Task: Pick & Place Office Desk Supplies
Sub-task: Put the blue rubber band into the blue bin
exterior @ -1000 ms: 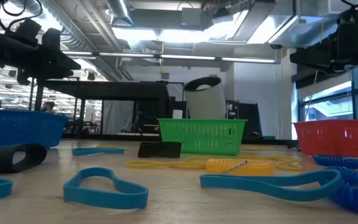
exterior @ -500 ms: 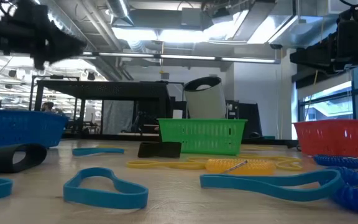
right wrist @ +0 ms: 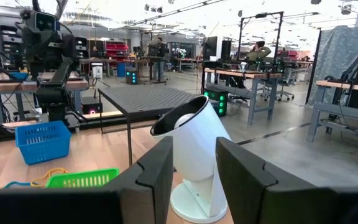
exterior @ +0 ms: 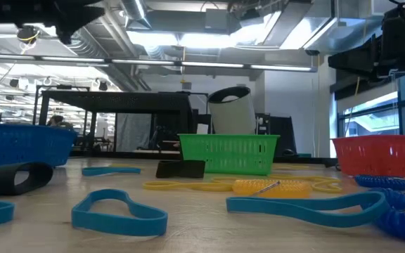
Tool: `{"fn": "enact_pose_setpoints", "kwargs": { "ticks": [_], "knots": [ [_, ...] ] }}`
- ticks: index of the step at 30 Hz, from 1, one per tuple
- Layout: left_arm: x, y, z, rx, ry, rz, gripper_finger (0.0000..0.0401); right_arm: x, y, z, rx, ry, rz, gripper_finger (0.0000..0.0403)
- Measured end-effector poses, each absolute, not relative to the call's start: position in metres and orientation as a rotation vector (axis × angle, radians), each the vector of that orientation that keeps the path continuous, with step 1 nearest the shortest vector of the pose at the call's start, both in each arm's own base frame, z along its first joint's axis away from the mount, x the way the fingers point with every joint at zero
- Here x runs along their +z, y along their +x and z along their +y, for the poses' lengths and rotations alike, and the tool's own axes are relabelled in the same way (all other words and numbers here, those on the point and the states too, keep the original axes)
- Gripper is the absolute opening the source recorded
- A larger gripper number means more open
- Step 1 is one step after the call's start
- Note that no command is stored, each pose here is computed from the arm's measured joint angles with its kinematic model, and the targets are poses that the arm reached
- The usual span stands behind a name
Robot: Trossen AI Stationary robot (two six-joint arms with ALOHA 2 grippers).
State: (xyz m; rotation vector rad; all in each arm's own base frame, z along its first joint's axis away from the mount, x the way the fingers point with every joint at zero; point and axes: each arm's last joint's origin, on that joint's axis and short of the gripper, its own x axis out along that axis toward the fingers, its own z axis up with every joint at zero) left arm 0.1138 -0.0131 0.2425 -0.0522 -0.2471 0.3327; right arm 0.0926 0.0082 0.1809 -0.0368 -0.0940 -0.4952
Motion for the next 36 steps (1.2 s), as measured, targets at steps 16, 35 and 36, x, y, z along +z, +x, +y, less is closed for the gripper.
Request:
{"fn": "enact_pose_setpoints", "kwargs": {
  "ticks": [16,35,36],
  "knots": [
    [0.221,0.239,-0.046,0.312,0.010,0.279,0.0169,0.181,0.093,0.008,-0.495,-0.036,-0.096,0.0122],
    [0.183,0.282,-0.065,0.194,-0.149,1.024,0.0169,0.181,0.093,0.008,-0.495,-0.034,-0.096,0.0123],
    [0.181,0.283,-0.066,0.179,-0.161,1.035,0.0169,0.181,0.093,0.008,-0.495,-0.033,-0.097,0.0123]
  ]
}}
